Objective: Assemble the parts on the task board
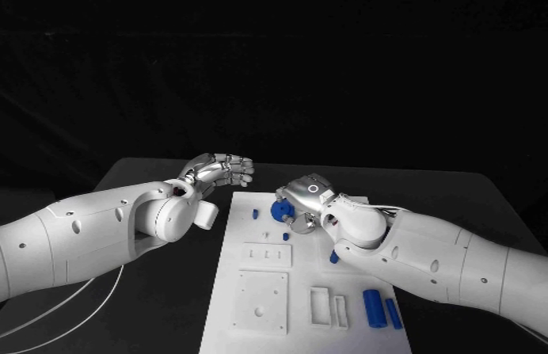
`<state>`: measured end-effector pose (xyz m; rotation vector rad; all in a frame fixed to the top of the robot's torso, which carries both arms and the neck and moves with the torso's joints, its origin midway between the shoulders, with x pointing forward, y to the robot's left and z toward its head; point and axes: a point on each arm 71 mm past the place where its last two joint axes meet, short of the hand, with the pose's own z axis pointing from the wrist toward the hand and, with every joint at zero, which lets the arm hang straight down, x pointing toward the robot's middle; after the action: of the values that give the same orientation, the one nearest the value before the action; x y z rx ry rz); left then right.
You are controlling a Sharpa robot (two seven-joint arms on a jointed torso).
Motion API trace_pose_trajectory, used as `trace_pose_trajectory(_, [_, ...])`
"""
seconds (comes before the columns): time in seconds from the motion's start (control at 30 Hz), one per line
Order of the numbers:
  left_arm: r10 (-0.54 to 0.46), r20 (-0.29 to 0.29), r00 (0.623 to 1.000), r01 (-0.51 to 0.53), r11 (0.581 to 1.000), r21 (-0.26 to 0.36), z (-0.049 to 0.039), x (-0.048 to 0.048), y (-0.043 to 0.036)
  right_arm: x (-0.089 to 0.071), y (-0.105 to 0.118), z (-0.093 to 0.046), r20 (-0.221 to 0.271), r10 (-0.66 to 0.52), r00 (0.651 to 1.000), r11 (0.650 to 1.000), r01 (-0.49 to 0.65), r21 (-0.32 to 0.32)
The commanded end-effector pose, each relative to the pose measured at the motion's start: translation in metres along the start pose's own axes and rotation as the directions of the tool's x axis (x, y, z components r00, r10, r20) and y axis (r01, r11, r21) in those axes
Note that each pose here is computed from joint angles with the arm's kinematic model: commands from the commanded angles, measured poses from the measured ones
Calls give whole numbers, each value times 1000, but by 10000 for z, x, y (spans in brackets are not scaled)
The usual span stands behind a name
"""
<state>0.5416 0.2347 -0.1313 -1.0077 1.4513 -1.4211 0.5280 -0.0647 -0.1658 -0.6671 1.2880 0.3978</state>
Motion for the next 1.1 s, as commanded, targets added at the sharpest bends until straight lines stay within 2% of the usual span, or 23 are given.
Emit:
trace_pose_trajectory(0.03, [0, -12, 1000, 0, 1000, 10, 6, 28, -14, 17, 10, 1, -4, -16, 1000, 1000, 16, -10])
trace_pose_trajectory(0.53, [0, -11, 1000, 0, 1000, 9, 5, 27, -15, 66, -28, 22, -30, -3, 1000, 1000, 3, -2])
trace_pose_trajectory(0.8, [0, -10, 1000, 0, 1000, 9, 6, 25, -14, 71, -44, 24, -28, 23, 999, 1000, -23, 5])
trace_pose_trajectory(1.1, [0, -10, 1000, 0, 1000, 9, 7, 25, -14, 127, -80, 12, -94, 88, 992, 996, -85, 30])
